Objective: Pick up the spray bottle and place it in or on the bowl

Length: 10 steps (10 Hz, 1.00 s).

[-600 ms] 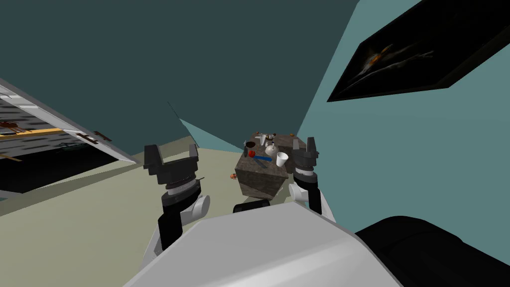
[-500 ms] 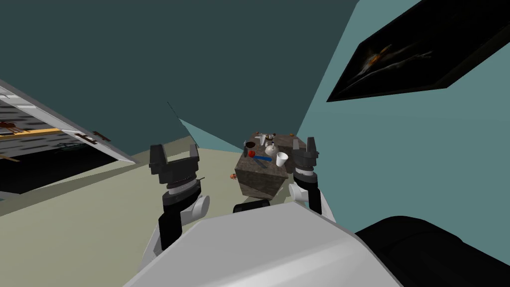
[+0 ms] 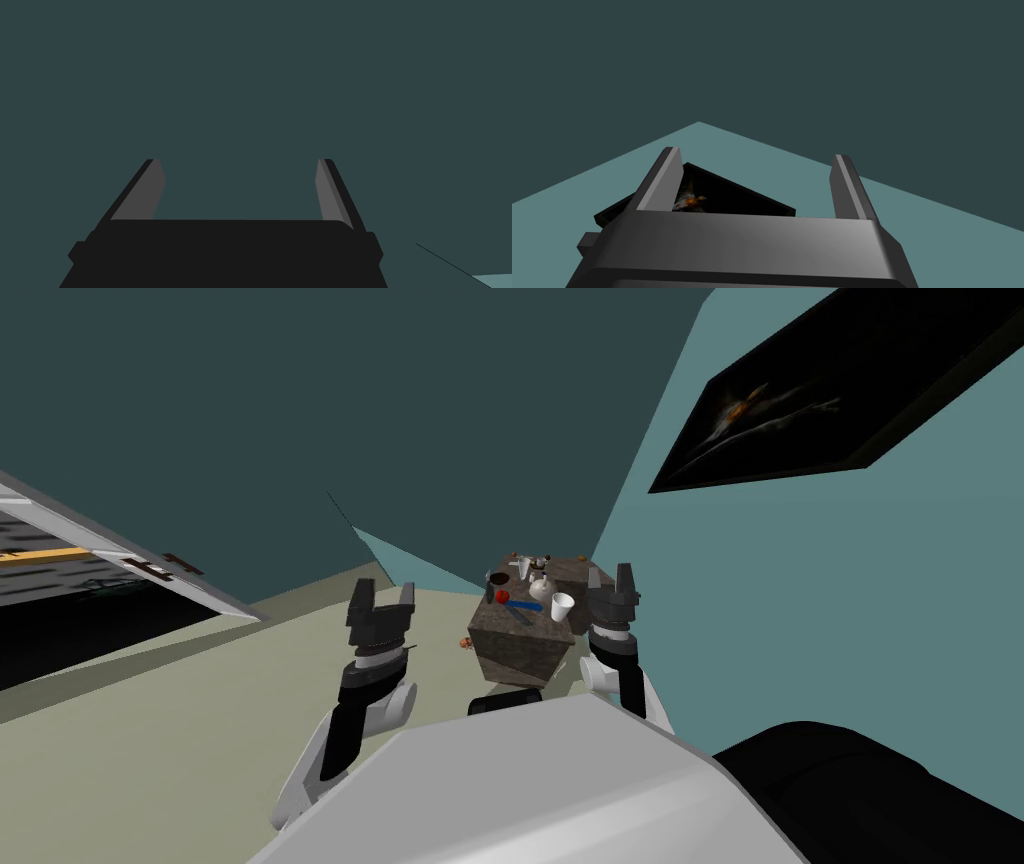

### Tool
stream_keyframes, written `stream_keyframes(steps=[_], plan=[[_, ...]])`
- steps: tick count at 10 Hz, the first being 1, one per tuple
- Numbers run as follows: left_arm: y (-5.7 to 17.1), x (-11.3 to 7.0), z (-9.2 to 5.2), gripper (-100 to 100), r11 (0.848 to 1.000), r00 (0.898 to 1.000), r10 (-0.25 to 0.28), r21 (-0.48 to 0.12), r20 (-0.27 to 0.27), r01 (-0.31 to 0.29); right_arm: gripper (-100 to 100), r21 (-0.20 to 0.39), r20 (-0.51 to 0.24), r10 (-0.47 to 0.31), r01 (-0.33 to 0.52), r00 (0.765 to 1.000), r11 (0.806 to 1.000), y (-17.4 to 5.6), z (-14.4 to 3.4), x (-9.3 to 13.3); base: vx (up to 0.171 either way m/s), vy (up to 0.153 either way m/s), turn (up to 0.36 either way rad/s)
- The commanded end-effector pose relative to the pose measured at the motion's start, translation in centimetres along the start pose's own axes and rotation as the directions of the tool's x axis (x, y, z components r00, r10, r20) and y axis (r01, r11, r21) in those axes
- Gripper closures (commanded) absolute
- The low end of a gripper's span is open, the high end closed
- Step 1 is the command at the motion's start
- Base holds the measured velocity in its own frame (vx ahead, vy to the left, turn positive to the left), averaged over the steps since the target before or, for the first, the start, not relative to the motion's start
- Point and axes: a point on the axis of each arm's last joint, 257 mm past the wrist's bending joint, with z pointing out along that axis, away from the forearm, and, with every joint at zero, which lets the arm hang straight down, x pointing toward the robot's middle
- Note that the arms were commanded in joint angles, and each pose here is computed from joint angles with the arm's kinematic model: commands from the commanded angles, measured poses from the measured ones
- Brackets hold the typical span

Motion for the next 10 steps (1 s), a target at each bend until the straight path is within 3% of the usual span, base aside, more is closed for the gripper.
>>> stream_keyframes(steps=[1,2,3,5,7,9,10], plan=[[2.3,0.9,-0.4,-100,0.998,0.999,0.014,-0.060,-0.045,-0.016,0,0.000,0.000,0.000,0.000,1.000,1.000,0.0,0.0,0.0,0.001,-0.028,-0.065],[3.8,1.3,-0.7,-100,0.995,0.997,0.023,-0.099,-0.073,-0.031,0,0.000,0.000,0.000,0.000,1.000,1.000,0.0,0.0,0.0,0.001,-0.027,-0.073],[3.8,1.3,-0.7,-100,0.995,0.997,0.023,-0.099,-0.073,-0.031,0,0.000,0.000,0.000,0.000,1.000,1.000,0.0,0.0,0.0,0.001,-0.018,-0.018],[6.9,2.0,-1.6,-100,0.981,0.990,0.045,-0.180,-0.136,-0.069,0,0.000,0.000,0.000,0.000,1.000,1.000,0.0,0.0,0.0,-0.002,-0.021,-0.062],[10.2,2.4,-2.8,-100,0.957,0.978,0.067,-0.263,-0.200,-0.120,0,0.000,0.000,0.000,0.000,1.000,1.000,0.0,0.0,0.0,0.002,-0.040,-0.089],[13.6,2.5,-4.3,-100,0.922,0.960,0.091,-0.342,-0.266,-0.182,0,0.000,0.000,0.000,0.000,1.000,1.000,0.0,0.0,0.0,0.004,-0.043,-0.099],[13.6,2.5,-4.3,-100,0.921,0.956,0.094,-0.341,-0.278,-0.190,0,0.000,0.000,0.000,0.000,1.000,1.000,0.0,0.0,0.0,0.001,-0.025,-0.026]])
